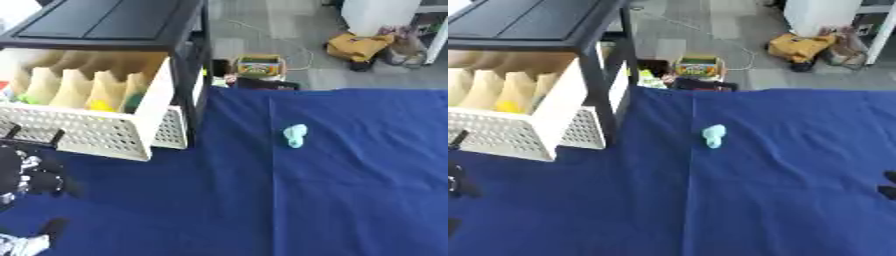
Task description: Pick up objects from table and place into drawer.
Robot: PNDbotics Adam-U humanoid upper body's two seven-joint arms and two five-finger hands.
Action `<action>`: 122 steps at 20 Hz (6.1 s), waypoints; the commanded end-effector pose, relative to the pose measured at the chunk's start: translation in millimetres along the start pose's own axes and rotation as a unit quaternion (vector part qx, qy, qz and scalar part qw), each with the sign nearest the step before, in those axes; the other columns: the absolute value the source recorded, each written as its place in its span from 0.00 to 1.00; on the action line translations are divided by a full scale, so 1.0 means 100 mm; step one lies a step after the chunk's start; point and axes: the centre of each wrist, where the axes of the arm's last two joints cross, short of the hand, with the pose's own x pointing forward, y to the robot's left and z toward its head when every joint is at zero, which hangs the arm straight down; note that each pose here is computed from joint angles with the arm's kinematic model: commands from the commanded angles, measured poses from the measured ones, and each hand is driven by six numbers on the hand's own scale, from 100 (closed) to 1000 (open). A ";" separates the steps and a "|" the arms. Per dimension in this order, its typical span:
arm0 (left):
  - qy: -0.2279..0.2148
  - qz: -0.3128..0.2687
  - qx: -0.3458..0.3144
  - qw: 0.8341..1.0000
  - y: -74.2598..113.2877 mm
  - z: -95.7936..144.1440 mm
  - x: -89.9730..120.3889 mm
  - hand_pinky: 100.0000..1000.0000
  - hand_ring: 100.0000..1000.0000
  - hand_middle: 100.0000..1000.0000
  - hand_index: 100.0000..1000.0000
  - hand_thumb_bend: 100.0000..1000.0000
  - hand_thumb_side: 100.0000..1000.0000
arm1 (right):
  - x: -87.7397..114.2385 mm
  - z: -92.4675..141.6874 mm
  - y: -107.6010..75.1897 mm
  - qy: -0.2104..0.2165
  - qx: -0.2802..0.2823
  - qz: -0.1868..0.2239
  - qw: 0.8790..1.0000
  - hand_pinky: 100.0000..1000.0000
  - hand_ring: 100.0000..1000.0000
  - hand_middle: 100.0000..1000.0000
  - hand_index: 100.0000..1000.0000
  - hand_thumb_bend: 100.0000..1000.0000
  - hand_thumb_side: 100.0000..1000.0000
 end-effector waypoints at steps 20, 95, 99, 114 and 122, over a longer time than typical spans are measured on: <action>0.030 -0.024 0.038 0.999 0.08 -0.13 -0.22 0.66 0.46 0.49 0.76 0.00 0.70 | 0.03 -0.07 0.05 -0.002 -0.007 -0.004 1.000 0.64 0.74 0.46 0.77 0.00 0.95; 0.011 -0.011 0.166 0.986 0.16 -0.47 -0.37 0.68 0.41 0.44 0.68 0.00 0.78 | 0.03 -0.03 0.19 0.015 -0.017 -0.007 1.000 0.64 0.74 0.45 0.76 0.00 0.93; 0.003 -0.006 0.168 0.986 0.31 -0.36 -0.29 0.71 0.42 0.45 0.69 0.00 0.75 | 0.03 -0.02 0.18 0.017 -0.020 -0.007 1.000 0.64 0.74 0.45 0.76 0.00 0.93; -0.013 0.040 0.111 0.993 0.48 0.03 0.02 0.69 0.40 0.44 0.69 0.00 0.81 | 0.02 0.01 0.14 0.024 -0.029 -0.009 0.999 0.64 0.74 0.45 0.76 0.00 0.93; 0.014 0.053 0.071 0.996 0.35 0.03 -0.08 0.68 0.39 0.44 0.70 0.00 0.84 | 0.02 0.02 0.14 0.025 -0.031 -0.010 0.999 0.65 0.74 0.45 0.76 0.00 0.93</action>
